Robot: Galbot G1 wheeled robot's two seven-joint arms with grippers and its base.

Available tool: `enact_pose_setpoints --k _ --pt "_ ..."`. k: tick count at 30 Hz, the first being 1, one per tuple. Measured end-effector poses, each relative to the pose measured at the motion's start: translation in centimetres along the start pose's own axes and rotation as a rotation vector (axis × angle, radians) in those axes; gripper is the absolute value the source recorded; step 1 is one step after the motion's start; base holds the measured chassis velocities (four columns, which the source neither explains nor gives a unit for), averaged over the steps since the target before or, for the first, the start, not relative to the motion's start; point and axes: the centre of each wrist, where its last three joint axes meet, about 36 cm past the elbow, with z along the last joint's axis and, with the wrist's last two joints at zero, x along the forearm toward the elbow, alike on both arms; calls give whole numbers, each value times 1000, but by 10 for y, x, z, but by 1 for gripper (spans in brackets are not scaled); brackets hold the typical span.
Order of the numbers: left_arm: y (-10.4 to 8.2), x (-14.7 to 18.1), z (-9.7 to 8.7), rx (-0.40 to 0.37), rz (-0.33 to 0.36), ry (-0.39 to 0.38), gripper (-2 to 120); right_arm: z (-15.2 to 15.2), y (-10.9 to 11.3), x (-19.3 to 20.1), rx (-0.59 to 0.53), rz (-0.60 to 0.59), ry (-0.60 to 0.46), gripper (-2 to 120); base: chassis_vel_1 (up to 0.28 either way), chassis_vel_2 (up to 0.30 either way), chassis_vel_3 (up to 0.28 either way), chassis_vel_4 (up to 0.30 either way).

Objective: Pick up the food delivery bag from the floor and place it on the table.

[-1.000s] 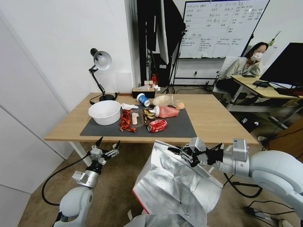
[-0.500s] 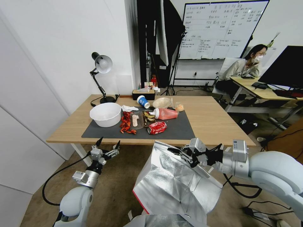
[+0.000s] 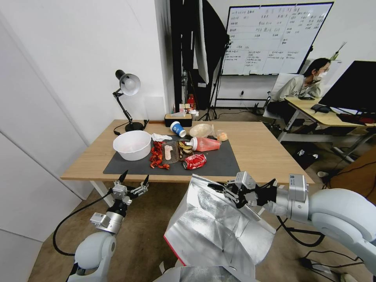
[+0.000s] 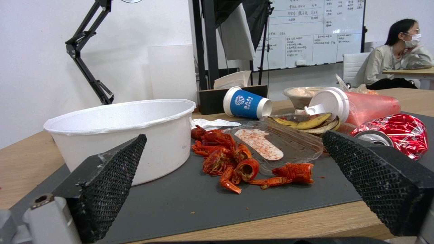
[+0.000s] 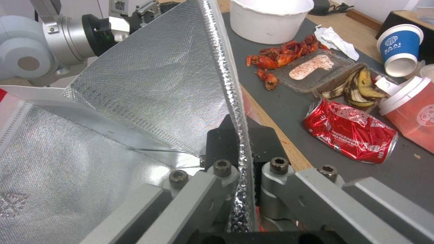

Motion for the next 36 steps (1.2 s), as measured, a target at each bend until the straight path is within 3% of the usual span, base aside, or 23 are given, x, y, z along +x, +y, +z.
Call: enact_pose_setpoints --k 15,23,34,36 --pt "0 -1 0 2 3 -15 100 -1 0 0 7 9 -12 0 0 0 0 0" --pt "0 -2 0 2 2 -16 100 -4 -1 1 -53 21 -70 0 0 0 0 0" --pt "0 -2 4 5 1 -10 100 -11 -3 4 -133 64 -232 0 0 0 0 0" --pt "1 -3 5 3 0 -7 100 -16 -4 6 -178 116 -312 0 0 0 0 0"
